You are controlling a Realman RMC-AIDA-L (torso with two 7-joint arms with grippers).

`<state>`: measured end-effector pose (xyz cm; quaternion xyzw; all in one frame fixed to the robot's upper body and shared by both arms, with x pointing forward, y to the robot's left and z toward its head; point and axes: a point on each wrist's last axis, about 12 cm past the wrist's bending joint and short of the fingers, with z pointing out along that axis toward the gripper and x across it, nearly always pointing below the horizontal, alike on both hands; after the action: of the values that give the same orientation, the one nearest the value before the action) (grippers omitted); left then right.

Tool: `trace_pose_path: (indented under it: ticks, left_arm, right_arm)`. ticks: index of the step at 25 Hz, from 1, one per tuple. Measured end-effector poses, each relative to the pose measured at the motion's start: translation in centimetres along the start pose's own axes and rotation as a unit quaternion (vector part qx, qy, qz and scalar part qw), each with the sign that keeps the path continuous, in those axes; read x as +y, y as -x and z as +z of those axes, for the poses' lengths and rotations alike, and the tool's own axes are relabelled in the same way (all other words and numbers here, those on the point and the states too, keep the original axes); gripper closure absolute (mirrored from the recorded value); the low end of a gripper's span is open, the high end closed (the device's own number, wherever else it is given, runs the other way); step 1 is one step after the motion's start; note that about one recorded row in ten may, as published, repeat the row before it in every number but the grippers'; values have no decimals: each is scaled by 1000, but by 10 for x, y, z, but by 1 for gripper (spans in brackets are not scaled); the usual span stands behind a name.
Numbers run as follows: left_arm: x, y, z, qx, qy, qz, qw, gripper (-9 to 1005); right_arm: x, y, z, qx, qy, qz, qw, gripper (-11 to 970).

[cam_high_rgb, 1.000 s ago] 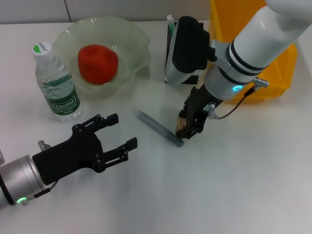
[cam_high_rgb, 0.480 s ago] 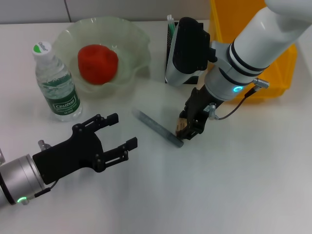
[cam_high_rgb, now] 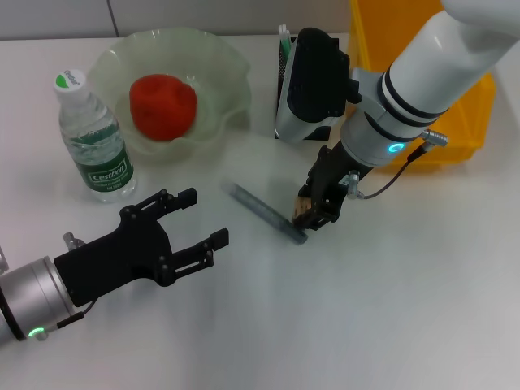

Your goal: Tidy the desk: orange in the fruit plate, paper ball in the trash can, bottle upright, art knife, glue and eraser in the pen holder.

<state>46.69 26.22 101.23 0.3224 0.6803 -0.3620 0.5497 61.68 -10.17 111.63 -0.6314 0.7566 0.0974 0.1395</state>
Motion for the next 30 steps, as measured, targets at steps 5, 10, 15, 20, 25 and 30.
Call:
trace_pose_path:
  ticks: [5,10,15,20,25,30]
  left_arm:
    - [0,0,0,0,0,0,1000,196]
    - [0,0,0,0,0,0,1000,196]
    - [0,0,0,0,0,0,1000,196]
    - [0,0,0,-1,-1,0,1000,196]
    - [0,0,0,-1,-1,0,1000,197]
    - [0,0,0,-1,-1,0,1000,197]
  right_arm:
    - [0,0,0,0,0,0,1000,496]
    - [0,0,0,0,0,0,1000,501]
    - [0,1,0,-1,-1,-1,1000,510]
    - [0,1,-1,-2,-1,1,1000,519]
    - [1,3,-5,-21,2,9,1000,549]
    - [-3,1,-19,-60,0,32,998,557]
